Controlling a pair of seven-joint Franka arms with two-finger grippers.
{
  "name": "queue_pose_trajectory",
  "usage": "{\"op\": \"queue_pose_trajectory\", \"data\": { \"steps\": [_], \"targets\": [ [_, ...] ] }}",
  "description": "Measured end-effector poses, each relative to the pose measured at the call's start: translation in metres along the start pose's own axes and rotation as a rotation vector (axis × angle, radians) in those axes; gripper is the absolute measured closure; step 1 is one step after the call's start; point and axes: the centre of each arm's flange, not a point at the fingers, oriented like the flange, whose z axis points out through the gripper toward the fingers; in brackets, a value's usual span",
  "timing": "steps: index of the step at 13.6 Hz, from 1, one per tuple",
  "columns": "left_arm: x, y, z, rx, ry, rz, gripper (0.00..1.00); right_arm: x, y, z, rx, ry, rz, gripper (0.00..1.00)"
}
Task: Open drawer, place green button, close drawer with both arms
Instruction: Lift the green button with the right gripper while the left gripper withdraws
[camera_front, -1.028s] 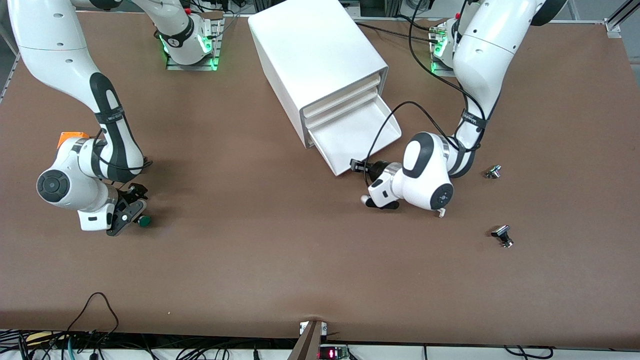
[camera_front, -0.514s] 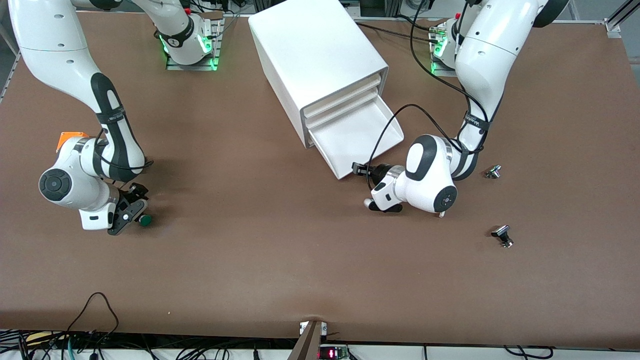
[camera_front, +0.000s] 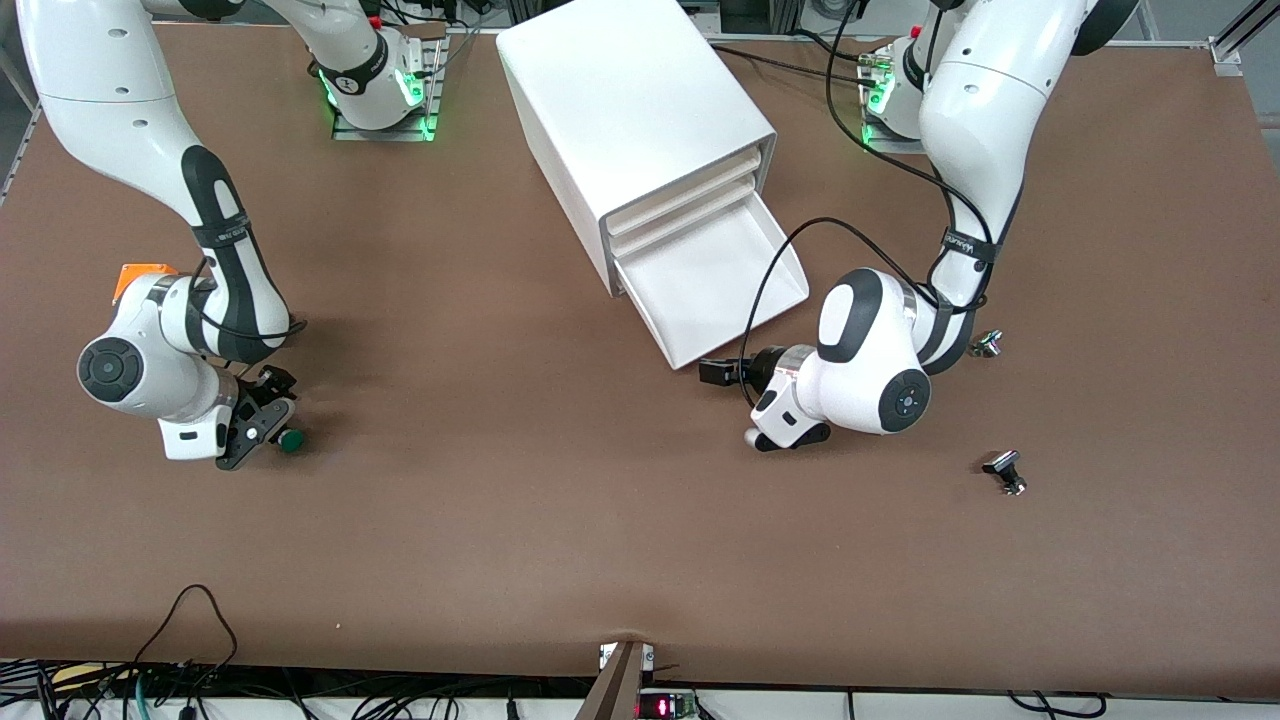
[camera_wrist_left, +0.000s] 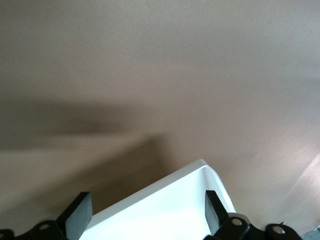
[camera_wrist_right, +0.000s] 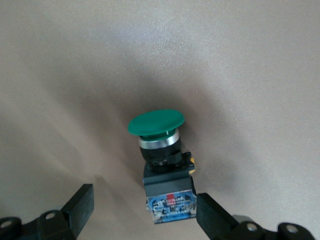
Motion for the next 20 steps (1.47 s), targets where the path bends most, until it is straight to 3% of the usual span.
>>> {"op": "queue_pose_trajectory", "data": {
  "steps": [2, 5, 10, 16, 17, 20],
  "targets": [
    [0.003, 0.001, -0.018, 0.016, 0.041, -0.025, 0.0, 0.0, 0.0, 0.0, 0.0, 0.0, -0.001, 0.06],
    [0.0, 0.002, -0.077, 0.082, 0.164, -0.056, 0.0, 0.0, 0.0, 0.0, 0.0, 0.0, -0.002, 0.06],
    [-0.042, -0.006, -0.179, 0.268, 0.31, -0.097, 0.0, 0.0, 0.0, 0.0, 0.0, 0.0, -0.004, 0.06],
    [-0.061, -0.049, -0.257, 0.29, 0.356, -0.171, 0.0, 0.0, 0.0, 0.0, 0.0, 0.0, -0.005, 0.09],
    [-0.061, -0.051, -0.259, 0.289, 0.357, -0.174, 0.0, 0.0, 0.0, 0.0, -0.001, 0.001, -0.005, 0.15],
    [-0.061, -0.05, -0.257, 0.291, 0.354, -0.172, 0.0, 0.0, 0.0, 0.0, 0.0, 0.001, -0.007, 0.52]
  ]
}}
